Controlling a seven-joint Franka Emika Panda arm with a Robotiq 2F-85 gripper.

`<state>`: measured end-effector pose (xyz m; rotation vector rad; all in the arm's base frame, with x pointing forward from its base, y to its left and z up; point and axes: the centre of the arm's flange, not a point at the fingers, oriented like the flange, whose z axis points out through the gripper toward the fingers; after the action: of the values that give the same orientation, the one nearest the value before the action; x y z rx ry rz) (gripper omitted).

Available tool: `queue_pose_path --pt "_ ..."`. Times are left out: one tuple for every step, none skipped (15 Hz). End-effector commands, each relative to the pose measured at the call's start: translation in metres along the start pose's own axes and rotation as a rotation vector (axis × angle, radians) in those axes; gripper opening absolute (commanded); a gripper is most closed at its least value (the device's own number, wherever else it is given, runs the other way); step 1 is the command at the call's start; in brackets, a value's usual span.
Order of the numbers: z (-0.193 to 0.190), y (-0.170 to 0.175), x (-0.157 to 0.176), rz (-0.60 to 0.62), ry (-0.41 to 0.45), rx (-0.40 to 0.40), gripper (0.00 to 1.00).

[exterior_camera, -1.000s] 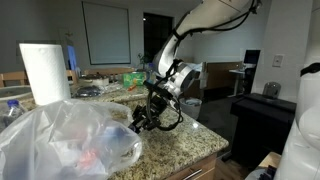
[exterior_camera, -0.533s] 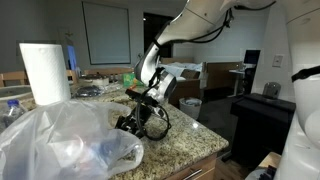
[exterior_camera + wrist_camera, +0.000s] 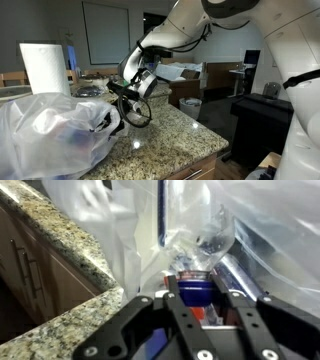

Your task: Pick up the bottles from the counter and put them in the plastic bag

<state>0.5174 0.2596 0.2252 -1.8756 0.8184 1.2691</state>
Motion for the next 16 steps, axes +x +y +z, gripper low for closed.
queue_pose_path --pt "0.008 -0.027 0.008 -0.021 -0.056 -0.072 0.11" --pt "0.005 -0.025 0.011 -0.017 -0.06 -0.077 0.11" --pt "0.0 -0.023 0.014 -0.008 -0.048 -0.076 0.11" --pt "-0.013 -0.016 0.017 0.009 -0.032 -0.066 0.11" --pt "-0.025 -0.01 0.019 0.023 -0.01 -0.057 0.11" --pt "-0.045 0.001 0.017 0.039 0.036 -0.039 0.11" --pt "-0.061 0.008 0.017 0.048 0.066 -0.025 0.11" --pt "-0.079 0.015 0.014 0.058 0.119 -0.004 0.11" --pt "-0.091 0.01 -0.004 0.066 0.16 0.013 0.11" --pt "-0.104 0.013 -0.01 0.076 0.209 0.031 0.11" --pt "-0.115 0.013 -0.017 0.091 0.258 0.044 0.11" --pt "-0.125 0.014 -0.022 0.104 0.306 0.052 0.11" --pt "-0.133 0.014 -0.027 0.122 0.355 0.056 0.11" --pt "-0.14 0.015 -0.032 0.145 0.403 0.059 0.11" --pt "-0.145 0.016 -0.037 0.167 0.453 0.06 0.11" --pt "-0.146 0.018 -0.039 0.192 0.5 0.053 0.11"
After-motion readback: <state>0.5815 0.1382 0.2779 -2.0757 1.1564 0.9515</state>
